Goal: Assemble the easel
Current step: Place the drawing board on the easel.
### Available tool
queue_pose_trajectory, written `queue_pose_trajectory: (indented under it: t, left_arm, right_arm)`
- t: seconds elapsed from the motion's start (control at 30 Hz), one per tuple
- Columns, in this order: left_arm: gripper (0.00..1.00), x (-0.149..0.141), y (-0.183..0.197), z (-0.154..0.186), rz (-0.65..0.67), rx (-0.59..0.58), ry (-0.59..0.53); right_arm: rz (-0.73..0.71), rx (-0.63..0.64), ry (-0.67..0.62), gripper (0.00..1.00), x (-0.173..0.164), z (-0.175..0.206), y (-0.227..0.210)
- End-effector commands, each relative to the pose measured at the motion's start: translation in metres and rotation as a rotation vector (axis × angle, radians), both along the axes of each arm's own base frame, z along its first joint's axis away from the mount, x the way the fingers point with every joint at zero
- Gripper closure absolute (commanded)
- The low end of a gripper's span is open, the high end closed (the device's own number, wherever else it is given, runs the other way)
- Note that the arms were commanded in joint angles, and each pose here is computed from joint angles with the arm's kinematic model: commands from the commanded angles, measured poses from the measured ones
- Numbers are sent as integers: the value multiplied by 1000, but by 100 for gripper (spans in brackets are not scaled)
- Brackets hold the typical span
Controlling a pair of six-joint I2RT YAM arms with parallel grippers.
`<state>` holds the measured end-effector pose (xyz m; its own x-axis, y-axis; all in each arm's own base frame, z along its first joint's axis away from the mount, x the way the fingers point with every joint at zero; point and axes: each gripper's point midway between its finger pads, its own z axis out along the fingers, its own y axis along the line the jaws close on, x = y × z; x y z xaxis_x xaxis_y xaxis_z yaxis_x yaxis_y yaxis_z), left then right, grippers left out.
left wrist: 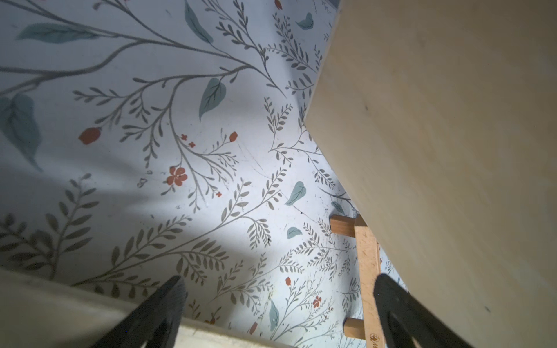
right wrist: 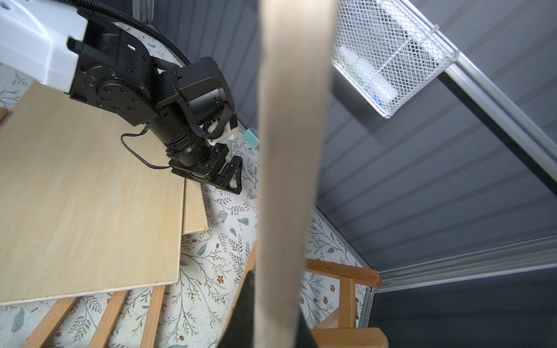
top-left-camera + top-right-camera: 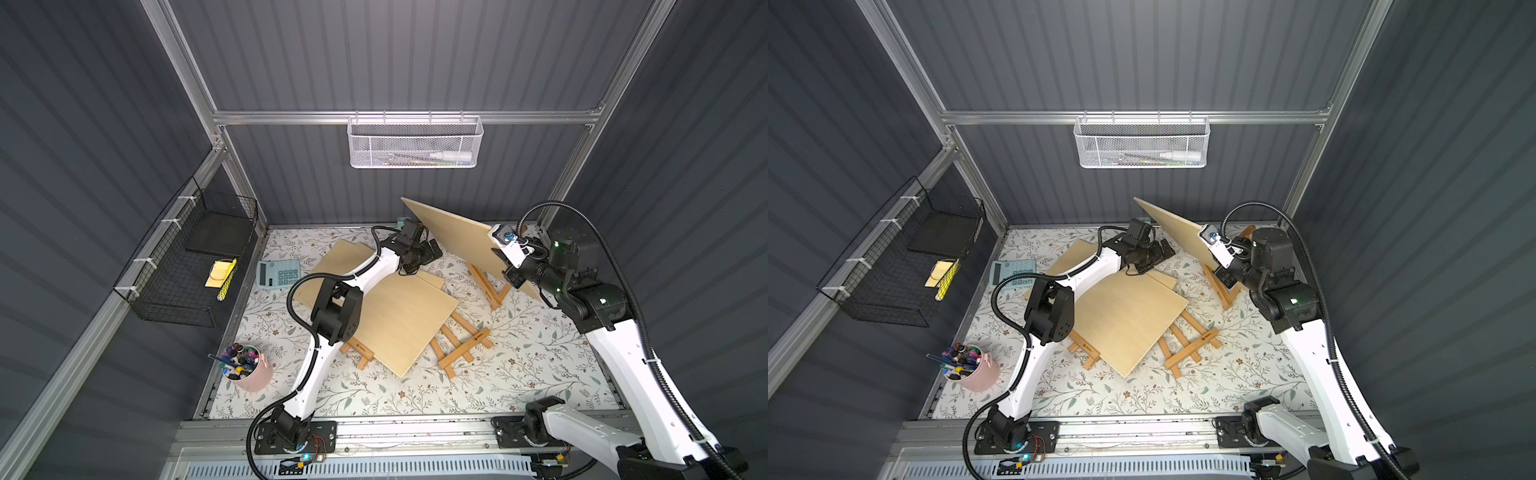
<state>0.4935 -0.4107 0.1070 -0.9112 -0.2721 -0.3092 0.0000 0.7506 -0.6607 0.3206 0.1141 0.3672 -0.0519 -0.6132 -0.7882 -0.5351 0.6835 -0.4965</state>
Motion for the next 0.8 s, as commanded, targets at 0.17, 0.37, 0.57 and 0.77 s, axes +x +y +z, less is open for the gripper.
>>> queue_pose_trajectory:
  t: [0.17,0.37,0.57,0.77]
  left_arm:
    - [1,-10,-8,-11,-30,-2,21]
    - [1,-17,-8,-18,-38,4,36]
    - [1,-20,-5,-20,-35,9,41]
    - [1,-26,-3,-22,-50,28,49]
  right_arm:
    - [-19,60,-326,100,8,91,-6]
    - [-18,60,-353,100,14,101,-5]
    - [-54,89,-322,100,10,91,-11]
    - [-138,205,-258,100,-8,74,-25]
